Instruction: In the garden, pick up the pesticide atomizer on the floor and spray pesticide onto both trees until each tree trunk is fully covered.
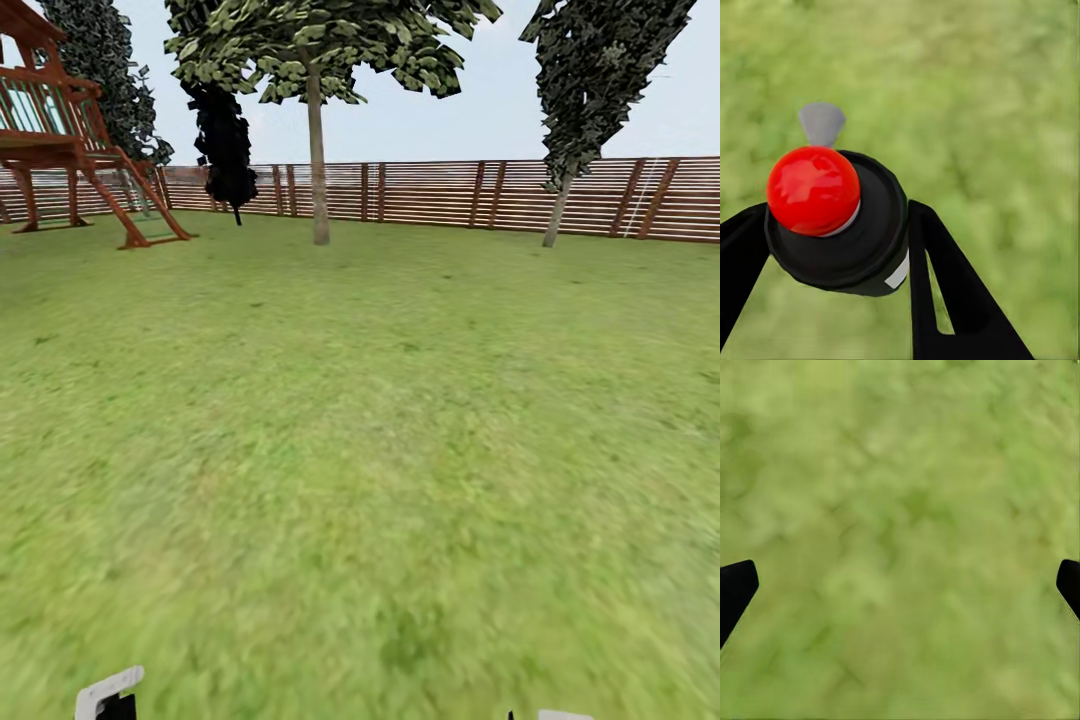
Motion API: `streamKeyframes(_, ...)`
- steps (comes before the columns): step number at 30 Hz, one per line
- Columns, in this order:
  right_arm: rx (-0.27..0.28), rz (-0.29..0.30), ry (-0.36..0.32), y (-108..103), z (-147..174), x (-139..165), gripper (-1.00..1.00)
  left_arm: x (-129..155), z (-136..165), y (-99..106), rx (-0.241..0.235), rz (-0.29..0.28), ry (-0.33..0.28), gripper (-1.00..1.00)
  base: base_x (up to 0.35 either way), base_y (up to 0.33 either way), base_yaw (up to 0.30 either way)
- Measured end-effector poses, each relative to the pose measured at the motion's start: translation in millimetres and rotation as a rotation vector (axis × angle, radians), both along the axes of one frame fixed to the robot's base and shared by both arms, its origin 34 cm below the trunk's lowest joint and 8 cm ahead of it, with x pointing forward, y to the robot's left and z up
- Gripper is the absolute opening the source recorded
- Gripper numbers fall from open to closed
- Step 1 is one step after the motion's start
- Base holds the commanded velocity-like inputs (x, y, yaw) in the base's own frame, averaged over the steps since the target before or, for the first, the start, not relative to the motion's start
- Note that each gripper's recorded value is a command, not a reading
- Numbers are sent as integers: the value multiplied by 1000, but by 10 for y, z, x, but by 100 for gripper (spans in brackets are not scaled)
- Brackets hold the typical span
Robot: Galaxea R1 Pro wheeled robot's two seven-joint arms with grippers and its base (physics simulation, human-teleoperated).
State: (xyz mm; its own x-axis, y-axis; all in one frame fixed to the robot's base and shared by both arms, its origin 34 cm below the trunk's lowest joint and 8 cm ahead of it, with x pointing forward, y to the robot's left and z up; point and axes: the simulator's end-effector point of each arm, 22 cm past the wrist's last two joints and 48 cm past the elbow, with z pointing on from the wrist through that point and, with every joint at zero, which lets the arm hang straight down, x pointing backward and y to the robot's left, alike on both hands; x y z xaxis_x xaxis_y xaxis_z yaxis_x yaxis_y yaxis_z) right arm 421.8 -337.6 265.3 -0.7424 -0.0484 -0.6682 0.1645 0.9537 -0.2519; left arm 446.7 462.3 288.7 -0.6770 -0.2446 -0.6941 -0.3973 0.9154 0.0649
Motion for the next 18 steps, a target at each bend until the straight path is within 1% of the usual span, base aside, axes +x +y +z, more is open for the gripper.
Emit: streamKeyframes(18, 0, 0, 0, 1, 0, 0, 100, 7, 11, 21, 3, 1, -3, -100, 338, 0, 0)
